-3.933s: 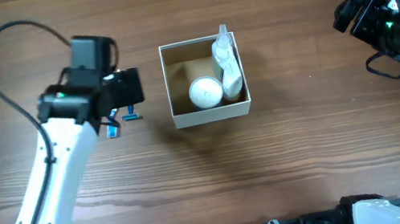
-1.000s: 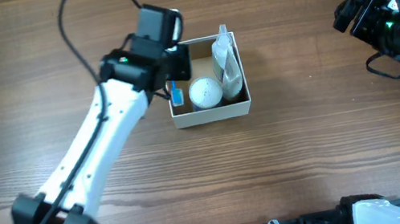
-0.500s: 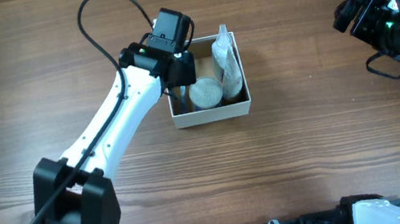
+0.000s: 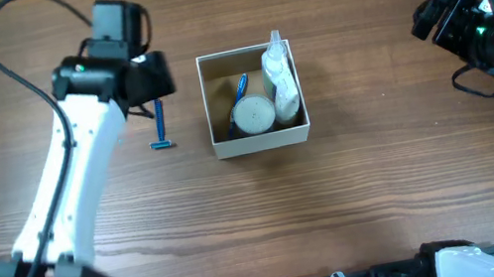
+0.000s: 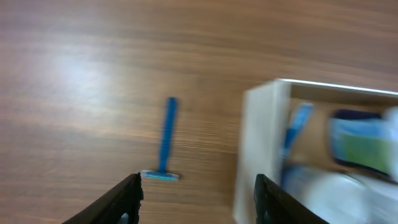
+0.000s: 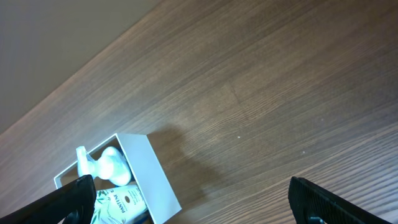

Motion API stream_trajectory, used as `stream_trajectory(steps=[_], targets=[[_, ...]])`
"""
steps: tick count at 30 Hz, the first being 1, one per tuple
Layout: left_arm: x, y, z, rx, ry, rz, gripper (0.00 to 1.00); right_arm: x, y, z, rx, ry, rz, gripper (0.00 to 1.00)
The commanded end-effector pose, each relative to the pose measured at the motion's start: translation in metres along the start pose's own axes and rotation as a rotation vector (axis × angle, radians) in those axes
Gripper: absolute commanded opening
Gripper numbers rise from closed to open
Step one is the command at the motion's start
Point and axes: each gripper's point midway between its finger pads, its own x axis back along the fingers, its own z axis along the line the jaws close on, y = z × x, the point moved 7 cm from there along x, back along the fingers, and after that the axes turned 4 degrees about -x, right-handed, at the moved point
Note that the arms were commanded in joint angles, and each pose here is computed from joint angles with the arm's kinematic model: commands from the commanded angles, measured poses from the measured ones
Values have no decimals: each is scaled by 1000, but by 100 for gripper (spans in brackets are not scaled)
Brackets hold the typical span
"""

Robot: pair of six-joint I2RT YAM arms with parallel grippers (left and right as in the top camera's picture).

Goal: Pack container
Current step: 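Grasp the blue razor with the left gripper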

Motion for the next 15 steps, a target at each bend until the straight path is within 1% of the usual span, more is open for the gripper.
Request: stream_trajectory(steps=[1, 5, 9, 14, 15], targets=[[-69, -21, 24, 21, 75, 186, 56, -1, 1, 2, -11, 11, 5, 100], [-124, -35, 24, -65, 19, 311, 52, -1, 1, 2, -11, 11, 5, 100], [-157, -46, 25, -80, 32, 364, 52, -1, 1, 2, -12, 11, 5, 100], [-171, -48, 25, -81, 33, 369, 51, -1, 1, 2, -11, 11, 5, 100], [-174, -48, 24, -80, 32, 368, 48, -1, 1, 2, -11, 11, 5, 100]])
